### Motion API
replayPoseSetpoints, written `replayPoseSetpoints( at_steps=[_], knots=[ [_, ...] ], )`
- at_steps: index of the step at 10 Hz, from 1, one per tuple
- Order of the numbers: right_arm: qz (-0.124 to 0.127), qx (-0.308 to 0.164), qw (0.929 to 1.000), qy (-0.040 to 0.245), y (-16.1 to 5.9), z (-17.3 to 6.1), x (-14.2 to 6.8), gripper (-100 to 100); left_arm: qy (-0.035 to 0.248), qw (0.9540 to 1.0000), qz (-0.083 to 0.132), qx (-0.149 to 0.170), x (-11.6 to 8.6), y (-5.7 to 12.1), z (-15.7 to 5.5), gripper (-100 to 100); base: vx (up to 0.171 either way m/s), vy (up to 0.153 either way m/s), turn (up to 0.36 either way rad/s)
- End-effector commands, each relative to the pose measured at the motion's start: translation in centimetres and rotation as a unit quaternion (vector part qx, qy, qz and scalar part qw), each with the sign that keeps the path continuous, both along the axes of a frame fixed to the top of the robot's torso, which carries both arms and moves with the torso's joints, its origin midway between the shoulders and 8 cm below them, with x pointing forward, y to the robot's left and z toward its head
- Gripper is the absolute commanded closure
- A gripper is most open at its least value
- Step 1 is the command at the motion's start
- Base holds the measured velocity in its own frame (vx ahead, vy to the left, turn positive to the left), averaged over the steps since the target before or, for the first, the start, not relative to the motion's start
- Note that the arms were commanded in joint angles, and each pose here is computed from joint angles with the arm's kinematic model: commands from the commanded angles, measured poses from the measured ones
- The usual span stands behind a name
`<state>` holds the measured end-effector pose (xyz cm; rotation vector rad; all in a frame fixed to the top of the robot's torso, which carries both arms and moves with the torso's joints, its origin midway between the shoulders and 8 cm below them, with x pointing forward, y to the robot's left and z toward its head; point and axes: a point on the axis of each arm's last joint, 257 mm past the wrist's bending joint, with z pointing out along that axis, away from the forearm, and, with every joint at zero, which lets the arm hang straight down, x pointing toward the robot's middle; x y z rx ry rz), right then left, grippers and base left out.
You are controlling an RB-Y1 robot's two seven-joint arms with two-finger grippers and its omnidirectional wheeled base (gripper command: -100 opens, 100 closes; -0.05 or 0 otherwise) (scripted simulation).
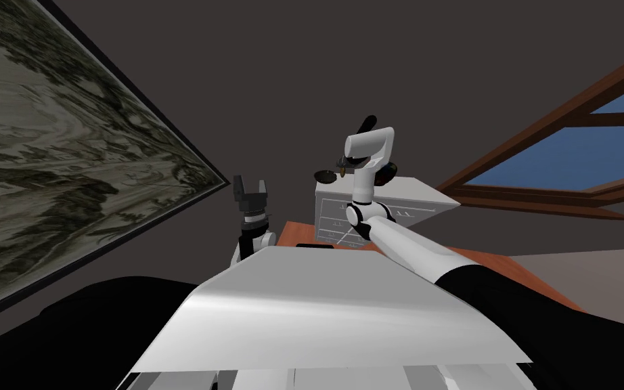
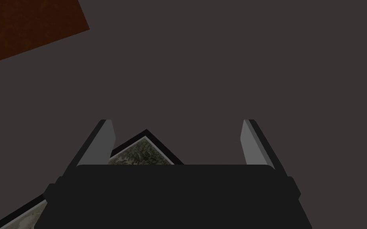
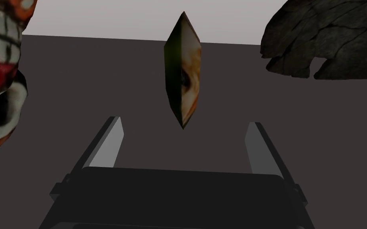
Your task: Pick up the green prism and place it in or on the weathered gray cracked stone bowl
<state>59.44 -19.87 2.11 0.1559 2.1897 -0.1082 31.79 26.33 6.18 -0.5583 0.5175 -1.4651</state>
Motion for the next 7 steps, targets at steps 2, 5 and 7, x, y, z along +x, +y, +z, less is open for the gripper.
replayPoseSetpoints(
  at_steps=[2,5,7],
  knots=[
    [0.005,-0.010,0.9995,0.031,0.6,-0.5,-0.7,-100,0.000,1.0000,0.000,0.000,0.0,0.0,0.0,0,0.032,0.016,-0.039],
    [0.008,-0.020,0.9976,0.065,0.9,-1.4,-1.5,-100,0.000,1.0000,0.000,0.000,0.0,0.0,0.0,0,0.032,0.007,-0.055],
    [0.008,-0.019,0.9980,0.060,0.8,-1.1,-1.5,0,0.000,1.0000,0.000,0.000,0.0,0.0,0.0,0,0.006,0.003,-0.002]
  ],
)
